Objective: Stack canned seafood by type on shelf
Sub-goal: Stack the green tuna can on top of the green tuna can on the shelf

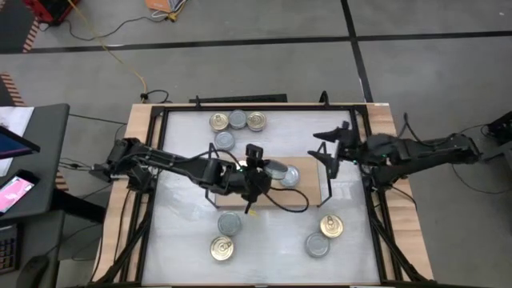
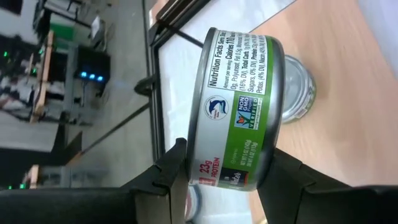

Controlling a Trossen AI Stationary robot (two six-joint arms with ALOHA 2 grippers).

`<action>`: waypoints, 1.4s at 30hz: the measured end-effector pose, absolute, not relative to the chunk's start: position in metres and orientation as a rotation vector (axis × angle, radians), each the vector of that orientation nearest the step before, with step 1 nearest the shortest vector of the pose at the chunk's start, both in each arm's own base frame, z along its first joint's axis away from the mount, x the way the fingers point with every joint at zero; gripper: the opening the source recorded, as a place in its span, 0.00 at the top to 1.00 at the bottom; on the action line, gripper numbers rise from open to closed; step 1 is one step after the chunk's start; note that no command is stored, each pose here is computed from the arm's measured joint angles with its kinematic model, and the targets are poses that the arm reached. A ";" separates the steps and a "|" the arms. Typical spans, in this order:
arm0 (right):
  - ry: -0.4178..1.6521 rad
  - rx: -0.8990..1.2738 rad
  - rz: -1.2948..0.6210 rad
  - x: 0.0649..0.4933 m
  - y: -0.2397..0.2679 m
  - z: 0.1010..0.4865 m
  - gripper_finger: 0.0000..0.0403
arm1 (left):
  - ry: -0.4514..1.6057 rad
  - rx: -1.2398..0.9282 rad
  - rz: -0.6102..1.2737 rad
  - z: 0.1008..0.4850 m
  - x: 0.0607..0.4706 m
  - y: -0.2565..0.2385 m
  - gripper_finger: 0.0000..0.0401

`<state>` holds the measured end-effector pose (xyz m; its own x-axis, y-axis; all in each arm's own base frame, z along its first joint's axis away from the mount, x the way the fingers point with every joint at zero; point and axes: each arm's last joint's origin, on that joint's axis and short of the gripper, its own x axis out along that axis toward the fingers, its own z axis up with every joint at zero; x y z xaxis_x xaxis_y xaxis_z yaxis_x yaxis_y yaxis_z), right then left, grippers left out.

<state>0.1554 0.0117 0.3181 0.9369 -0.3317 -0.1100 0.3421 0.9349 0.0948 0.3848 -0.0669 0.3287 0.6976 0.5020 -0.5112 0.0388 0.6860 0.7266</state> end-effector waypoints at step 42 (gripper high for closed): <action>-0.186 -0.006 -0.185 0.115 0.029 0.333 0.18 | 0.350 1.130 -0.112 0.250 0.402 -0.013 0.65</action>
<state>0.1151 0.0288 0.3328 0.9658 -0.1820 0.1847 0.1832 0.9830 0.0107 0.4018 -0.0131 0.2495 0.9401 0.0876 -0.3294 0.2632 0.4275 0.8648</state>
